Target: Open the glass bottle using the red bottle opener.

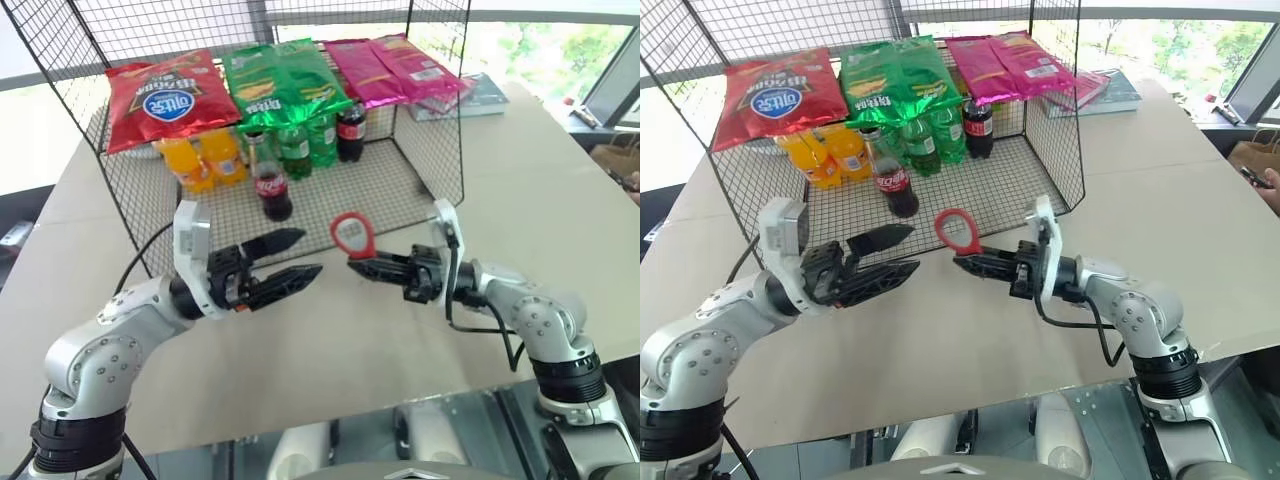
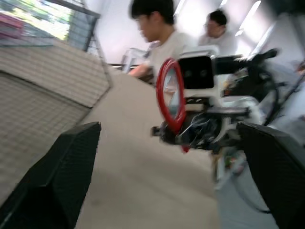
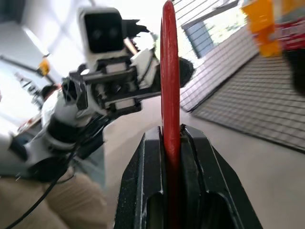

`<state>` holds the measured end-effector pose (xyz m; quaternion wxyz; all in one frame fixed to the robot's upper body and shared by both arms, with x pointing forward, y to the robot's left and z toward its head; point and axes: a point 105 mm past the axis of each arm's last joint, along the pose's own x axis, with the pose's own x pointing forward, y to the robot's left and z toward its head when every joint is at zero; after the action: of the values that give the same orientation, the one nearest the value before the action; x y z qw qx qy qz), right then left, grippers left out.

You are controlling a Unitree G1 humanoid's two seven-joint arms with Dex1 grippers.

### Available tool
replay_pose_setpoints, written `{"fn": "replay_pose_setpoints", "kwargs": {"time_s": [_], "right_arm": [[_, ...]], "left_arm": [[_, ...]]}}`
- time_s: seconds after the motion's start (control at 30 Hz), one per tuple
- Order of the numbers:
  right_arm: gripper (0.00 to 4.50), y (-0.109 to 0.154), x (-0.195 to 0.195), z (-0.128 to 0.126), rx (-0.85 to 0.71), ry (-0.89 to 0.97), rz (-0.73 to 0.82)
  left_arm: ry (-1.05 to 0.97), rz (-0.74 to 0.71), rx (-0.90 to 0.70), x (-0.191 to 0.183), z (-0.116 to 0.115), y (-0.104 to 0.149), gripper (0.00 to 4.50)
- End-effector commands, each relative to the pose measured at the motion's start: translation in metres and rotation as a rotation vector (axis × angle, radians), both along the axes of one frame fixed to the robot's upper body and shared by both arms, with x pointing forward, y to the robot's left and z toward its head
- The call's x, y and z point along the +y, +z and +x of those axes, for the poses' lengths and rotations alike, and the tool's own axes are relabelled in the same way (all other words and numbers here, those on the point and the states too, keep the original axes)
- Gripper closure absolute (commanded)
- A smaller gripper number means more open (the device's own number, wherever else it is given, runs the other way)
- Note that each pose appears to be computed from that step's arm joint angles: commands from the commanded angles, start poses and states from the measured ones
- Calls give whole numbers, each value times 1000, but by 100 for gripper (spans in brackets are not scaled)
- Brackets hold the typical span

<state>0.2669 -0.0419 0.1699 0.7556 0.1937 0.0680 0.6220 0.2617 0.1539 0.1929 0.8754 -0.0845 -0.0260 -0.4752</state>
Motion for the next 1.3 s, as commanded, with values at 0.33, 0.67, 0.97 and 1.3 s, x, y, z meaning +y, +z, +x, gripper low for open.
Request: {"fn": "replay_pose_setpoints", "kwargs": {"time_s": [0.33,0.67,0.97,1.3], "right_arm": [[450,13,-13,3,-56,-180,71],[450,18,-13,-1,-78,-199,72],[450,19,-13,-5,-80,-220,78],[450,18,-20,-9,-90,-255,66]], "left_arm": [[741,199,-233,42,93,-2,6],[748,241,-243,38,133,3,6],[631,239,-221,27,157,-6,168],[132,36,-282,-20,92,26,183]]}}
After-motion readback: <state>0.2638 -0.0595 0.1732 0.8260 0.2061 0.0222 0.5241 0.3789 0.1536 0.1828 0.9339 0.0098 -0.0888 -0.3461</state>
